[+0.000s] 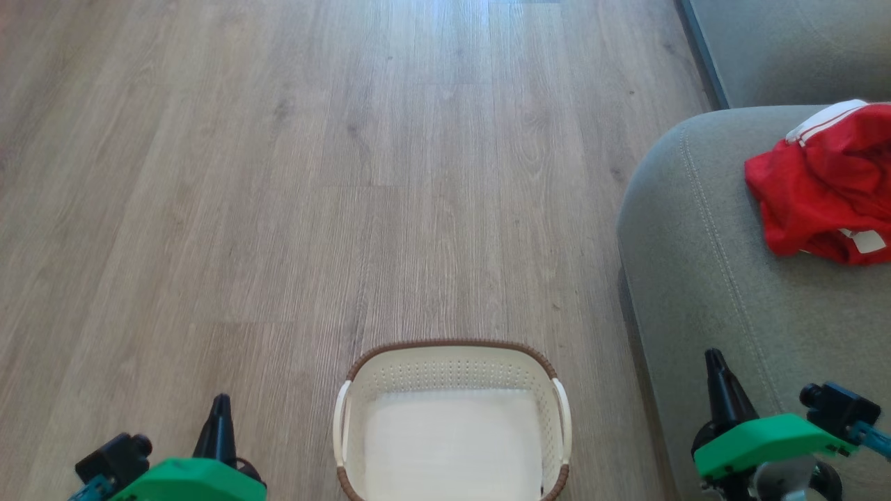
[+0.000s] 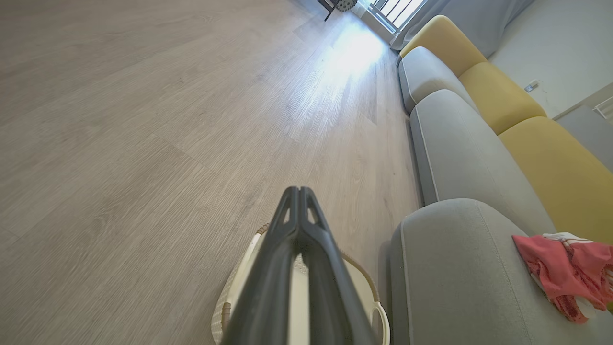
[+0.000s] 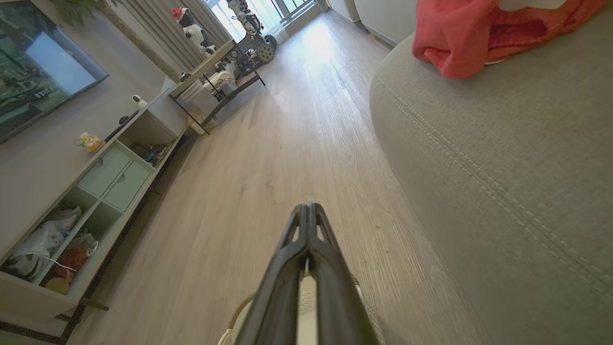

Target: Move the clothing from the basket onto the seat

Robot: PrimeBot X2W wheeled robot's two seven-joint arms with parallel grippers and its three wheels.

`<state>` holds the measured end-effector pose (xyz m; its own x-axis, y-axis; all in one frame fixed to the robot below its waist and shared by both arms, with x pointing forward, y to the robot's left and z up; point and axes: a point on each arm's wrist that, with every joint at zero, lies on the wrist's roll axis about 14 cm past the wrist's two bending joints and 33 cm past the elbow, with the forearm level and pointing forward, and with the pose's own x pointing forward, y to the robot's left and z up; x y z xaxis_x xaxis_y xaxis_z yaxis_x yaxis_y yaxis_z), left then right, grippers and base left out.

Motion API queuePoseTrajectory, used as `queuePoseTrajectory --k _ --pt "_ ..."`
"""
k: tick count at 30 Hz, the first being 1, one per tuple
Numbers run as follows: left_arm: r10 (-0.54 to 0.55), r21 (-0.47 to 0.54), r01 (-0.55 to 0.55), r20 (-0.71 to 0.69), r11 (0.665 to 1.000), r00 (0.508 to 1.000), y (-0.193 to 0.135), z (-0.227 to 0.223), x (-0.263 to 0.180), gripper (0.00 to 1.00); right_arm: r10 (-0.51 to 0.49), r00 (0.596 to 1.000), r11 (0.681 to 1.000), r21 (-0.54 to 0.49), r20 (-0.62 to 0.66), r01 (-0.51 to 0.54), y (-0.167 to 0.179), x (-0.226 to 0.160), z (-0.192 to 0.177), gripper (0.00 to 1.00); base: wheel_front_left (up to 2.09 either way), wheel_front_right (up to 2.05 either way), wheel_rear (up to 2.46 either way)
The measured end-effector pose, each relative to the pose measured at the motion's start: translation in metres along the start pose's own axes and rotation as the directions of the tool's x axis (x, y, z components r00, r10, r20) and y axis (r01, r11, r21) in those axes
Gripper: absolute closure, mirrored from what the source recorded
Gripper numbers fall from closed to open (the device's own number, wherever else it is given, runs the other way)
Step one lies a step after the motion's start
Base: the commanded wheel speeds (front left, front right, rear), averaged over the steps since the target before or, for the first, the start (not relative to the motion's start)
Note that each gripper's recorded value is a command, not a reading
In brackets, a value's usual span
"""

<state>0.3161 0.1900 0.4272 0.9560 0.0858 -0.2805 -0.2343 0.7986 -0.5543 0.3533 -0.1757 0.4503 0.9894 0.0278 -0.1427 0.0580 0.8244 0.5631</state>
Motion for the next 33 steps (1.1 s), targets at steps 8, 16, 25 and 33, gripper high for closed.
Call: queuePoseTrajectory --k 8,16,25,33 --pt "0.0 -0.088 0.0 -0.01 0.996 1.0 0.001 0.002 0.004 1.0 -0.009 1.0 0.996 0.09 0.014 0.008 -0.001 0.004 0.006 1.0 0.0 0.0 0.0" --pt "-0.014 -0.18 0.009 -0.024 0.984 1.0 -0.004 0.002 0.007 1.0 -0.027 1.0 0.983 0.183 0.009 0.025 -0.005 0.004 0.008 1.0 0.0 0.0 0.0" --pt "-0.033 -0.275 0.024 -0.028 0.961 0.999 -0.008 0.006 0.013 1.0 -0.039 0.999 0.959 0.283 0.009 0.035 -0.008 0.005 0.01 1.0 0.0 0.0 0.0" --pt "-0.05 -0.36 0.04 -0.017 0.932 0.999 -0.011 0.013 0.018 1.0 -0.038 0.999 0.928 0.371 0.022 0.027 -0.007 0.008 0.016 1.0 0.0 0.0 0.0"
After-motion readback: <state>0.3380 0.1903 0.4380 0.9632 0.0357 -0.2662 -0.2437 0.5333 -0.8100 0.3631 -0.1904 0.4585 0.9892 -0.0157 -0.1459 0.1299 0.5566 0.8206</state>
